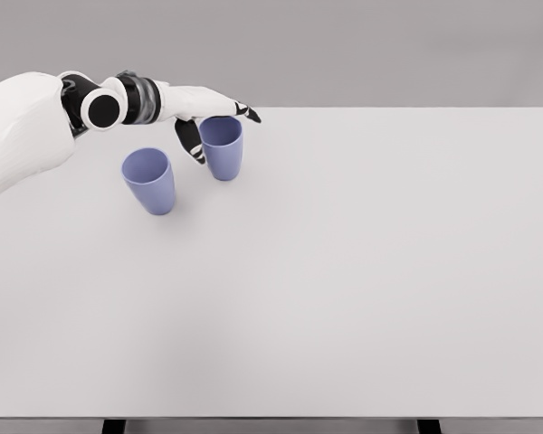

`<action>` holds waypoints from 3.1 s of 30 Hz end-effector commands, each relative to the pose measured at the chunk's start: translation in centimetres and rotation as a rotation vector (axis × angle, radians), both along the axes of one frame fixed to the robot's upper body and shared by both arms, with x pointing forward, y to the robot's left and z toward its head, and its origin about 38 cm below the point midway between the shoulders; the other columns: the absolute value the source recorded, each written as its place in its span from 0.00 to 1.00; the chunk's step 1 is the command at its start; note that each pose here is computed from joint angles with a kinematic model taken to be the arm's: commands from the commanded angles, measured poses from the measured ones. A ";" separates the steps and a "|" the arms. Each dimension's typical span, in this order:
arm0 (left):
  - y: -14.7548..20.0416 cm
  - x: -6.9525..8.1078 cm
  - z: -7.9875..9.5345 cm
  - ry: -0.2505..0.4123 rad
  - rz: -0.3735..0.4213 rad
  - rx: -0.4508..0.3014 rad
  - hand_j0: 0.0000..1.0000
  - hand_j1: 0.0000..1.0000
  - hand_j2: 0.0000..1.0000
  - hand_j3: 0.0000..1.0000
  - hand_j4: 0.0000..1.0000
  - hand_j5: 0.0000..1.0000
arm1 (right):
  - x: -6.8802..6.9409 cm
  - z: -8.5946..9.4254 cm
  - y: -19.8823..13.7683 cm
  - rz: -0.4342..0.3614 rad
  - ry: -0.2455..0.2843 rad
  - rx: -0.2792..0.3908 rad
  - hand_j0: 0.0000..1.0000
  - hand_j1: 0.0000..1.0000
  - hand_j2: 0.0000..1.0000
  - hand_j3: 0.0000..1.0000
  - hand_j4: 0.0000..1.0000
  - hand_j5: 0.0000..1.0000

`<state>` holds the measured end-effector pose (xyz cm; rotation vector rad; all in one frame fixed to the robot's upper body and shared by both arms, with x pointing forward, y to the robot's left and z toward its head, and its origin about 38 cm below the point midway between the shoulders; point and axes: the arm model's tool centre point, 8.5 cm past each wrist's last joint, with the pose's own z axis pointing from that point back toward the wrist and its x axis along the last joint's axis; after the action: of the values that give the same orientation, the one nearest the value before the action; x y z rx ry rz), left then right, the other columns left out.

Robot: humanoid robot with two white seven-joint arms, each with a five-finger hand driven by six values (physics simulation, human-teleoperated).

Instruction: Place the right cup on the left cup with left arm

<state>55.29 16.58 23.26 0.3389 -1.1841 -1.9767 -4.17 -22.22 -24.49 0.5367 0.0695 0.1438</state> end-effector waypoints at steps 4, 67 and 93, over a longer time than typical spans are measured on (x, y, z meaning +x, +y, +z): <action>0.0 0.0 0.0 0.000 0.003 -0.003 0.78 0.78 0.78 0.78 0.78 0.78 | 0.0 0.0 0.0 0.001 0.000 0.001 1.00 1.00 1.00 1.00 1.00 1.00; 8.8 -7.8 12.8 -0.114 -0.163 -0.041 0.62 0.62 0.62 0.62 0.62 0.62 | 0.0 0.0 0.0 0.001 0.000 0.001 1.00 1.00 1.00 1.00 1.00 1.00; 13.0 -6.5 10.7 -0.047 -0.038 0.003 0.64 0.64 0.64 0.64 0.64 0.64 | 0.0 0.0 0.0 0.001 0.000 0.001 1.00 1.00 1.00 1.00 1.00 1.00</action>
<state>48.64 29.48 33.87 0.3664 -1.2253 -2.0222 -4.17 -22.22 -24.49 0.5367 0.0695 0.1438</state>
